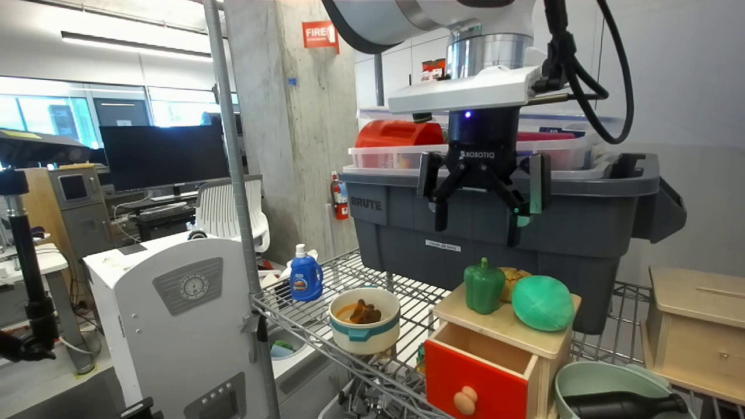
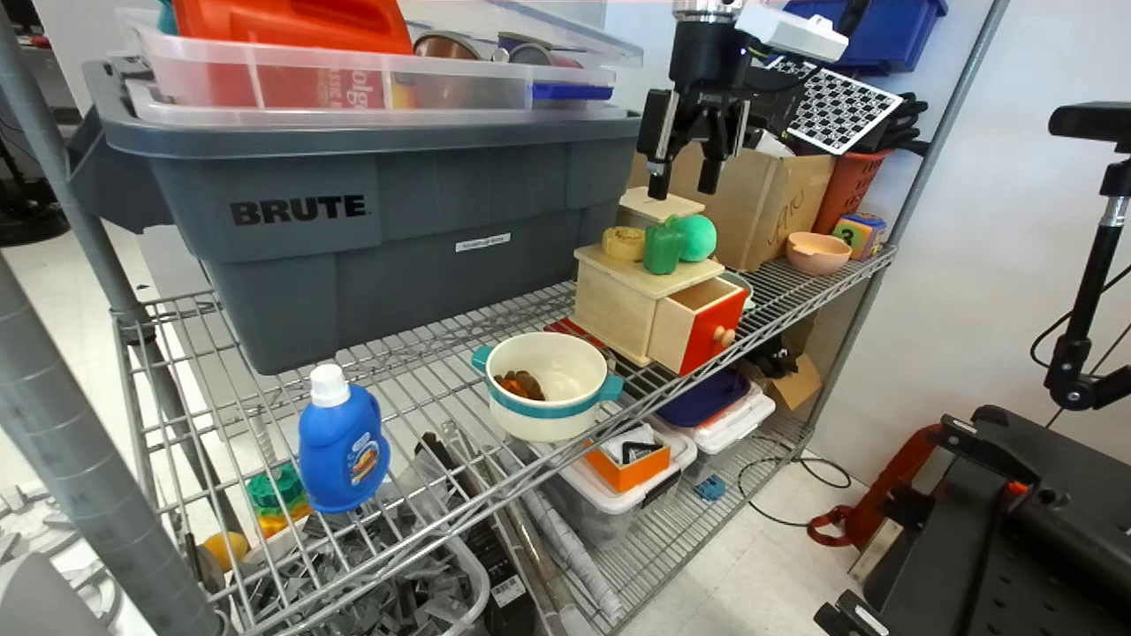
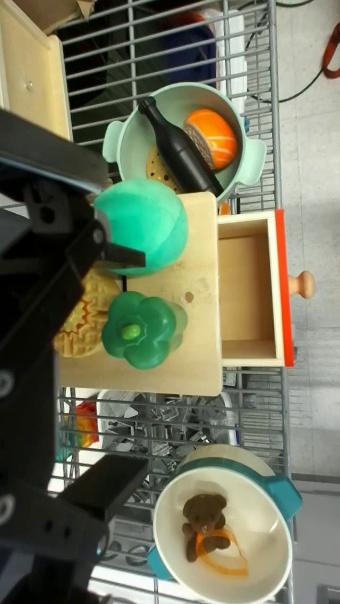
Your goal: Pick up the green pepper plush toy and put it in the boy to the left, pick up the light green object and put it in the bowl to the right
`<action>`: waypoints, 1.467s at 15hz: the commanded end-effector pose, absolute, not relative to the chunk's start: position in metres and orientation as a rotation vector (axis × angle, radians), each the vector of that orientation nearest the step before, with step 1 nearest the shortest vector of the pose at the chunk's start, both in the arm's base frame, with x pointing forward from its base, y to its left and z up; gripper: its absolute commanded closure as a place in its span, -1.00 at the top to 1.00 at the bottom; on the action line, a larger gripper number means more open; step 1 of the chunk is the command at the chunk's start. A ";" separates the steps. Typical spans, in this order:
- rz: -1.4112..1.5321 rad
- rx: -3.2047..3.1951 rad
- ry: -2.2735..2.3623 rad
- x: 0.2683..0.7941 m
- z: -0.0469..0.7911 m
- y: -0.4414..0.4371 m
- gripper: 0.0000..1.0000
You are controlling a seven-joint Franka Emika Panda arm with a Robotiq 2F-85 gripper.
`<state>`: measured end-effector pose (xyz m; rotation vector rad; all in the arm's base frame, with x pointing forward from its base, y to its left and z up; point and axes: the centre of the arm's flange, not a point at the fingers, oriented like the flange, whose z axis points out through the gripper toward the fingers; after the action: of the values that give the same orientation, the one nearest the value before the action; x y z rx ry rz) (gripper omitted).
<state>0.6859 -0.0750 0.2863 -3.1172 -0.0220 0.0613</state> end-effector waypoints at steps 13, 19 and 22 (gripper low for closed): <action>0.135 -3.100 -0.021 0.700 0.269 -0.085 1.00; 0.157 -3.101 -0.021 0.704 0.264 -0.086 1.00; 0.167 -3.102 -0.021 0.706 0.260 -0.086 1.00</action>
<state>0.6949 -0.0820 0.2592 -3.1097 -0.0099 0.1433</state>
